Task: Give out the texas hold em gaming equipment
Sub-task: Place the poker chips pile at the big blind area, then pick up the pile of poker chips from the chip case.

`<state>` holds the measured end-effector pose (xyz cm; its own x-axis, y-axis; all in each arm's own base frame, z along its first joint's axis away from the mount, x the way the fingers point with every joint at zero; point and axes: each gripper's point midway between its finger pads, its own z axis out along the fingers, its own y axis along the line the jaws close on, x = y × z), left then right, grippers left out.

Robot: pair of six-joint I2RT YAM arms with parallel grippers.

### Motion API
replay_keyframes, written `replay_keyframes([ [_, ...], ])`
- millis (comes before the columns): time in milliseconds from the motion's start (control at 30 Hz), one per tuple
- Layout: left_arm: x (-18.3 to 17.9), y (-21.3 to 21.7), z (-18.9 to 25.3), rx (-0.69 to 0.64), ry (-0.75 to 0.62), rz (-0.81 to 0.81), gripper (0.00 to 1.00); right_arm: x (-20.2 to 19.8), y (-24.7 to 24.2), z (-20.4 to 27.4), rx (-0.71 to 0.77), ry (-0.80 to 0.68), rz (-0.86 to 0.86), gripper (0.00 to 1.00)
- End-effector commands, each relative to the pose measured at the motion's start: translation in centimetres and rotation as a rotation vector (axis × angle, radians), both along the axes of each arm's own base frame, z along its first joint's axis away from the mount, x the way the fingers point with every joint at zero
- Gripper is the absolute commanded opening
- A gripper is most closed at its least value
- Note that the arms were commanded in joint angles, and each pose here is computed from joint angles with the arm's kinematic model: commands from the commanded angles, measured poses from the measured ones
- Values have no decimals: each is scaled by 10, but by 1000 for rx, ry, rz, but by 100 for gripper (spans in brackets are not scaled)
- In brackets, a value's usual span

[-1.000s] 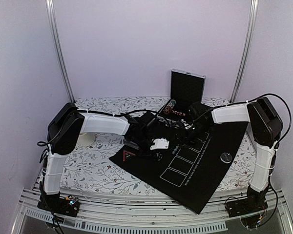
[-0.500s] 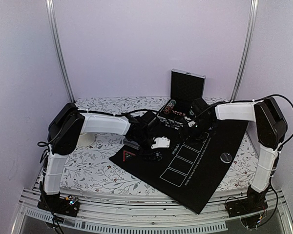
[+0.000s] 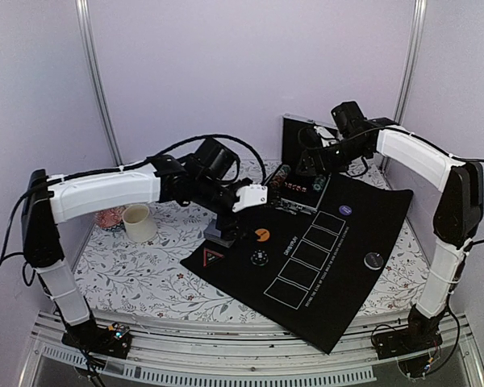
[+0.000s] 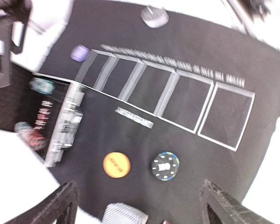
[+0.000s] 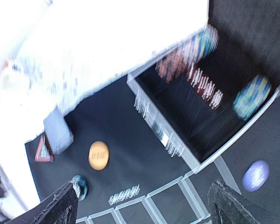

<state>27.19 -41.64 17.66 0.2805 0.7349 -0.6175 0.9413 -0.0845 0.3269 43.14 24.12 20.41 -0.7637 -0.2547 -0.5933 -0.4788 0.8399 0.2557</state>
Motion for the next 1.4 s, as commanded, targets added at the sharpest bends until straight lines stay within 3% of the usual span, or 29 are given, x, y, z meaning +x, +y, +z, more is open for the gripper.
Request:
replay_keyframes([
  [0,15,27,26,-91,30,214,96,37,-6,9,-77,-97,82,99],
  [167,69,98,51,-246,162,560,98,72,5,1,-141,-178,164,96],
  [400,107,190,24,-315,203,905,98,116,26,-32,-141,-249,216,76],
  [767,117,204,-5,-273,255,961,98,145,75,-95,-54,-353,389,73],
  [933,119,208,-7,-271,261,969,98,149,94,-116,-114,-423,449,73],
  [1033,119,209,-10,-268,269,971,98,158,93,-127,-178,-463,441,61],
  [1367,118,208,-10,-272,281,964,98,170,81,-150,-283,-466,404,54],
])
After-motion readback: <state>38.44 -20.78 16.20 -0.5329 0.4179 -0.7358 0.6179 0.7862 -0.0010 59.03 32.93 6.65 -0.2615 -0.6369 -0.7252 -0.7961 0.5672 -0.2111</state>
